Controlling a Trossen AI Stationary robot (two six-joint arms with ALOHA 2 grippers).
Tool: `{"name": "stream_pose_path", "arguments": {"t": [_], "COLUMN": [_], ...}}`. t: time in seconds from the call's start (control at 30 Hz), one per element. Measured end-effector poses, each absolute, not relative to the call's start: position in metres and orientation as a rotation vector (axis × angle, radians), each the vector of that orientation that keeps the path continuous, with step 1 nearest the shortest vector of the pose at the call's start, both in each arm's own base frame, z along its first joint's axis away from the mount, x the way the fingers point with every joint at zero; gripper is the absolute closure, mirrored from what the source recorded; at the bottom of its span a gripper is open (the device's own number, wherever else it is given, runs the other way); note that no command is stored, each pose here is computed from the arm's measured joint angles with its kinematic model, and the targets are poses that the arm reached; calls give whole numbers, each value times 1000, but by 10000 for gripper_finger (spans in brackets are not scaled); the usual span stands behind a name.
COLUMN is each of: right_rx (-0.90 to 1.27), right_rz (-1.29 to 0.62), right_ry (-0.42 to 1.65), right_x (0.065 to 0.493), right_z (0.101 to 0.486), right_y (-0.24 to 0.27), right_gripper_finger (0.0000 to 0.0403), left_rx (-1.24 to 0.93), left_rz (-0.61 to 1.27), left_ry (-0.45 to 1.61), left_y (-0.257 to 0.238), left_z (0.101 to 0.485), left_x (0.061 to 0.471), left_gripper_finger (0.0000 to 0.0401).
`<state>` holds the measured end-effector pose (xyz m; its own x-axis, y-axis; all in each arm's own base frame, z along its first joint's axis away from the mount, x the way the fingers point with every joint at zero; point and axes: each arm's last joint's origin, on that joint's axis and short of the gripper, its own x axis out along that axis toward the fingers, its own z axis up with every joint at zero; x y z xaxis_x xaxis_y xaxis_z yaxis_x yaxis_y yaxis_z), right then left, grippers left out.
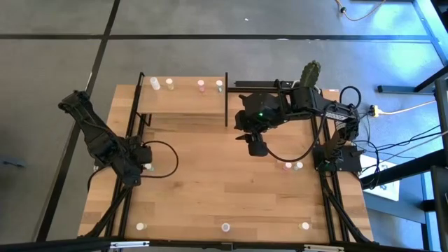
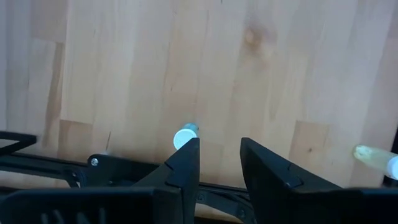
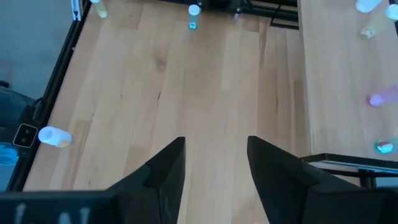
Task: Pick and place medicine bottles onto shelf by color
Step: Put the left green pill bottle on the shelf
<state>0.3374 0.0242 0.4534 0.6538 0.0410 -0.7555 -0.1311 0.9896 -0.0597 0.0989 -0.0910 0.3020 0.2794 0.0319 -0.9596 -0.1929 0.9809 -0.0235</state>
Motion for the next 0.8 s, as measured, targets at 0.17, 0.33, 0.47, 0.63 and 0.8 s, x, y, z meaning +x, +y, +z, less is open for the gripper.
{"name": "stream_pose_path", "arguments": {"t": [0.17, 0.33, 0.47, 0.63, 0.8], "right_rx": [-111, -110, -111, -112, -112], "right_rz": [97, 97, 97, 97, 97], "right_ry": [843, 836, 836, 836, 836], "right_x": [338, 339, 339, 339, 339], "right_z": [454, 455, 455, 455, 455], "right_y": [24, 24, 24, 24, 24], "right_gripper_finger": [228, 228, 228, 228, 228], "left_rx": [-138, -128, -154, -206, -206], "left_rz": [157, 170, 189, 233, 234], "left_ry": [1271, 1252, 1250, 1238, 1248], "left_y": [-91, -90, -90, -90, -92], "left_z": [302, 302, 302, 302, 293], "left_x": [99, 100, 100, 100, 101], "left_gripper_finger": [292, 292, 292, 292, 292]}}
